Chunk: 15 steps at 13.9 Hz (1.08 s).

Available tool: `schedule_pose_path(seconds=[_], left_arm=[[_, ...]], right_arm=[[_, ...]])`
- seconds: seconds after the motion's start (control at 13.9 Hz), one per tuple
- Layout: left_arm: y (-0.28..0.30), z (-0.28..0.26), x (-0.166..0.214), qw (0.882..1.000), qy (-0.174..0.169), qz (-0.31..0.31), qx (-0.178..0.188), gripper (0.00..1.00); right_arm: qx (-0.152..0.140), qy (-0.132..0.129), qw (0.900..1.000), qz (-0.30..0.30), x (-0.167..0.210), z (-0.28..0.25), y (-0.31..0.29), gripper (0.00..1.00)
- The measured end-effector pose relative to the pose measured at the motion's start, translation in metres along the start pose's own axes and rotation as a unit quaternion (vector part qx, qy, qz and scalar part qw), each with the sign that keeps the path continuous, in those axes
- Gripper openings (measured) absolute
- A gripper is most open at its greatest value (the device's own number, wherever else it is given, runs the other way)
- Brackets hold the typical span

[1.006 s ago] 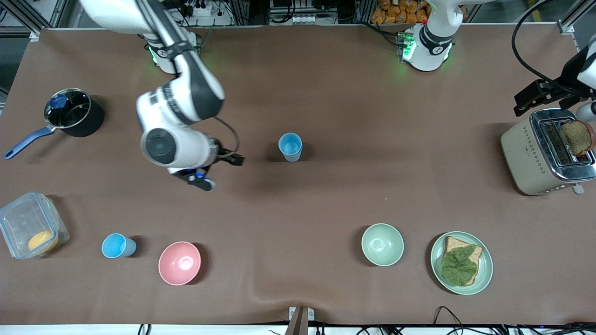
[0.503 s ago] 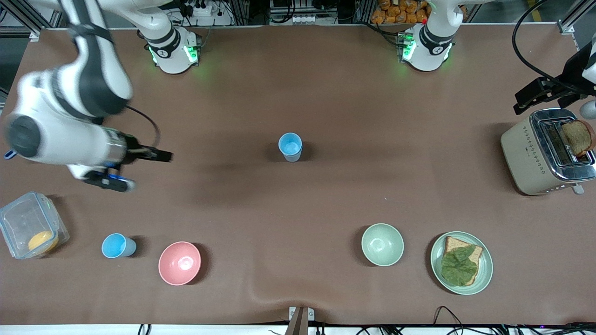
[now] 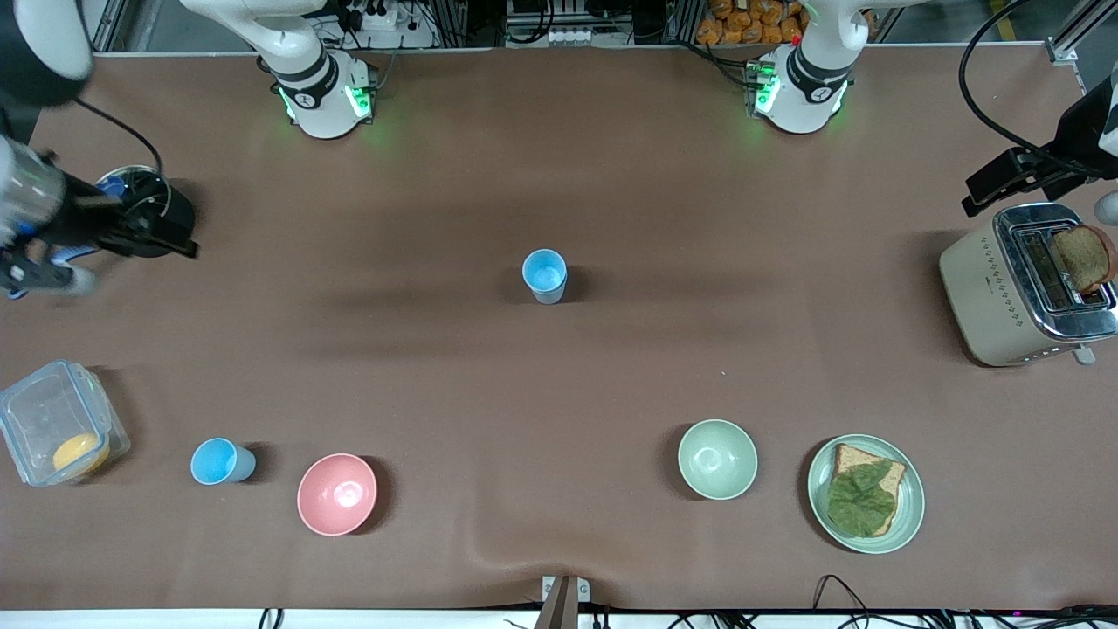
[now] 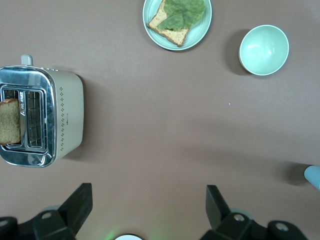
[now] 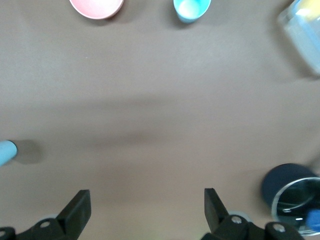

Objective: Stack blue cups with both arms

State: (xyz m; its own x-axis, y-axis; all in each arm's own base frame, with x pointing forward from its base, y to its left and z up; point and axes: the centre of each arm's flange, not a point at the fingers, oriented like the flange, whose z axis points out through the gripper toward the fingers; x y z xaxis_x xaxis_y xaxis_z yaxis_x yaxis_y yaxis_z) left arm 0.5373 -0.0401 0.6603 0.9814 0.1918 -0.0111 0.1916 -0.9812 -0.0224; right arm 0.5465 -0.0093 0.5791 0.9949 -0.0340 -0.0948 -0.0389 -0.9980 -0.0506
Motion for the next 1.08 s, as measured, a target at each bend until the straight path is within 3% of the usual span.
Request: schedule_pose_path(seconds=[0.29, 1.08], left_arm=[[0.0, 0.0, 0.0, 1.0, 0.0, -0.002, 0.0, 1.0], [-0.002, -0.003, -0.004, 1.0, -0.002, -0.001, 0.001, 1.0]], right_arm=[[-0.018, 0.023, 0.999, -0.026, -0.023, -0.039, 0.021, 1.0], [-0.018, 0.027, 0.999, -0.012, -0.023, -0.052, 0.021, 1.0]])
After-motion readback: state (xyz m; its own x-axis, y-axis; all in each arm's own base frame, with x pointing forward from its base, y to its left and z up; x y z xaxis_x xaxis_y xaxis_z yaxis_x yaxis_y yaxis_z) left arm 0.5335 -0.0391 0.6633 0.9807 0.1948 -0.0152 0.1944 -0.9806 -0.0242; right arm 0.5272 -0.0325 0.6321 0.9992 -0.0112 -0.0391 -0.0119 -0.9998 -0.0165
